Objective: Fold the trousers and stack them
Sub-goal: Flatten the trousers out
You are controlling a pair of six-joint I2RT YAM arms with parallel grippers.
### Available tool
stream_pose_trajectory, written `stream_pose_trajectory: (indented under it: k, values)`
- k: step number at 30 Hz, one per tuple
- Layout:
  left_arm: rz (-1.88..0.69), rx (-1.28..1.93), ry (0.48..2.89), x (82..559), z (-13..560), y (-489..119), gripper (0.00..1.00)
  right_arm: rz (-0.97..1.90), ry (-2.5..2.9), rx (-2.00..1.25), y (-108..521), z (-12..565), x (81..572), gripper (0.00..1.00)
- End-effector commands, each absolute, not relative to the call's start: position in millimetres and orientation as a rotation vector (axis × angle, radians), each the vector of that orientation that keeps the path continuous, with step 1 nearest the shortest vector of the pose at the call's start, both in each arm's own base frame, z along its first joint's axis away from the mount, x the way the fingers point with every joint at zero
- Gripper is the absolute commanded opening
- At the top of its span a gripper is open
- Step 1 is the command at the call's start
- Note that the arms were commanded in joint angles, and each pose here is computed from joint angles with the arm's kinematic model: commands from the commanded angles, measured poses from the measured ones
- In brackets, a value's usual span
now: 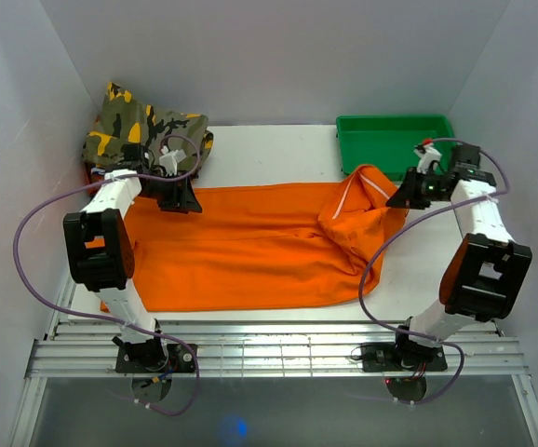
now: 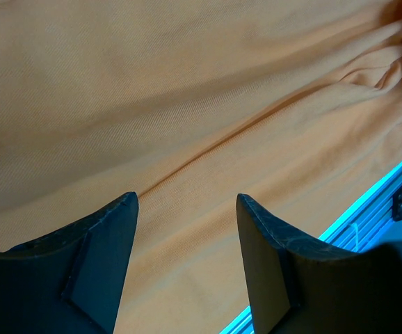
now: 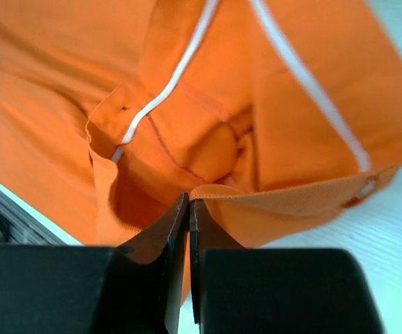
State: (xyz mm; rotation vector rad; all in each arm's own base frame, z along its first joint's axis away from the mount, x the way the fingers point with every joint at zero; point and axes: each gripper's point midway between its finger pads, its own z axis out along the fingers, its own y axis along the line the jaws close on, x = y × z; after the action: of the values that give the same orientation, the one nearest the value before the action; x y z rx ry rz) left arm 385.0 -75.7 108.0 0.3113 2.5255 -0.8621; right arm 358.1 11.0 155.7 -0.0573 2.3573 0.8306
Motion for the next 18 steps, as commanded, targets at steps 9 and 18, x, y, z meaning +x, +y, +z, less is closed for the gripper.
stream_pose_trajectory:
  k: [9, 18]
  values:
    - [-0.902, 0.387, 2.544, 360, 104, -87, 0.68, 0.724, 2.619, -1.07, 170, 95, 288, 0.08]
    - [-0.946, 0.388, 2.536, 349, 102, -92, 0.68, 0.532, 2.502, -1.203, 157, 125, 279, 0.65]
